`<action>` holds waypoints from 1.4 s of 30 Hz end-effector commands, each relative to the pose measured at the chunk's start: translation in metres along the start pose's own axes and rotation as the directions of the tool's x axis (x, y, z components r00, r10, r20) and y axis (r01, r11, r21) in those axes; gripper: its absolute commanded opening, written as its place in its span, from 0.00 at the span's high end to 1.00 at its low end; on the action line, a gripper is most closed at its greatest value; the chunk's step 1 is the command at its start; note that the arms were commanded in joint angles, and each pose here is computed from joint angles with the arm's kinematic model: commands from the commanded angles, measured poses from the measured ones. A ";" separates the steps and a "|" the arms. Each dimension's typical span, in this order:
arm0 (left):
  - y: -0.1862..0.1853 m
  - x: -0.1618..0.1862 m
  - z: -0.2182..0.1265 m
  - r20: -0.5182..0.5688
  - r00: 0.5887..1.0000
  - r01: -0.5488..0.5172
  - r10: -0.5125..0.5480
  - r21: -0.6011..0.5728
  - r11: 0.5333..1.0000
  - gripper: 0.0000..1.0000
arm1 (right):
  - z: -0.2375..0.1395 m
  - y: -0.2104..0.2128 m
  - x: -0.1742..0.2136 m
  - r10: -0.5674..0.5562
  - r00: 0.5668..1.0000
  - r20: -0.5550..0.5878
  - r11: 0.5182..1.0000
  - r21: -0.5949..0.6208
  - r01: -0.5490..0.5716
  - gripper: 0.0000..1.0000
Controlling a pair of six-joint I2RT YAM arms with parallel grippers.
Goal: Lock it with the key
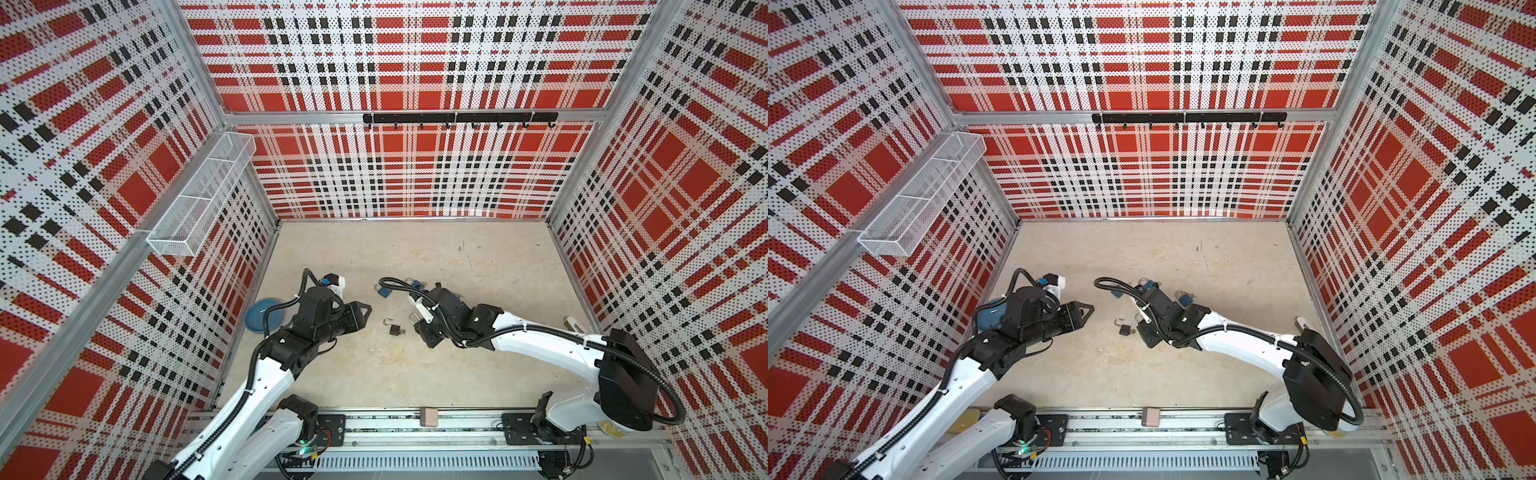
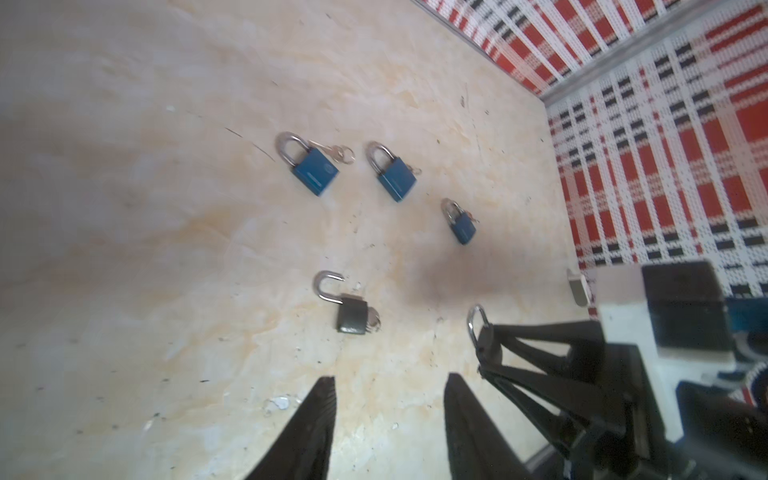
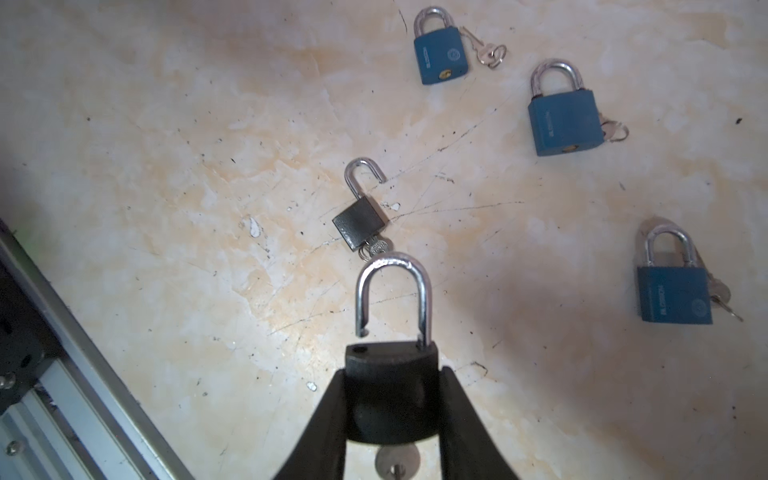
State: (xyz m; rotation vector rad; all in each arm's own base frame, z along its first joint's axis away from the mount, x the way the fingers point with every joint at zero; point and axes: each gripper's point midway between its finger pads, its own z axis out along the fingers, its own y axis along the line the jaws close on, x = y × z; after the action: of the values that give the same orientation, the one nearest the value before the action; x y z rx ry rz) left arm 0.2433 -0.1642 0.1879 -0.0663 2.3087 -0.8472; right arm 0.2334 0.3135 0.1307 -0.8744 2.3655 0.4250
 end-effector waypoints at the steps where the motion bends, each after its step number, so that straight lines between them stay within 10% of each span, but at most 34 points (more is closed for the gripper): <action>1: -0.028 0.009 0.010 -0.020 0.999 -0.025 0.027 0.108 0.994 0.53 | -0.019 0.012 -0.029 0.007 0.996 0.087 0.998 -0.058 -0.002 0.85; 42: -0.076 0.018 0.072 -0.065 0.997 -0.017 0.035 0.257 0.966 0.70 | -0.037 0.026 -0.049 0.025 0.988 0.153 0.990 -0.138 -0.003 0.84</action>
State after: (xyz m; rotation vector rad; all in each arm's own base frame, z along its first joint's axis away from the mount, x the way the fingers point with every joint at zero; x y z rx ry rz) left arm 0.2561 -0.2598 0.1641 0.0794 2.2922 -1.1038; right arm 0.2229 0.3271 0.1551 -0.8961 2.3276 0.5733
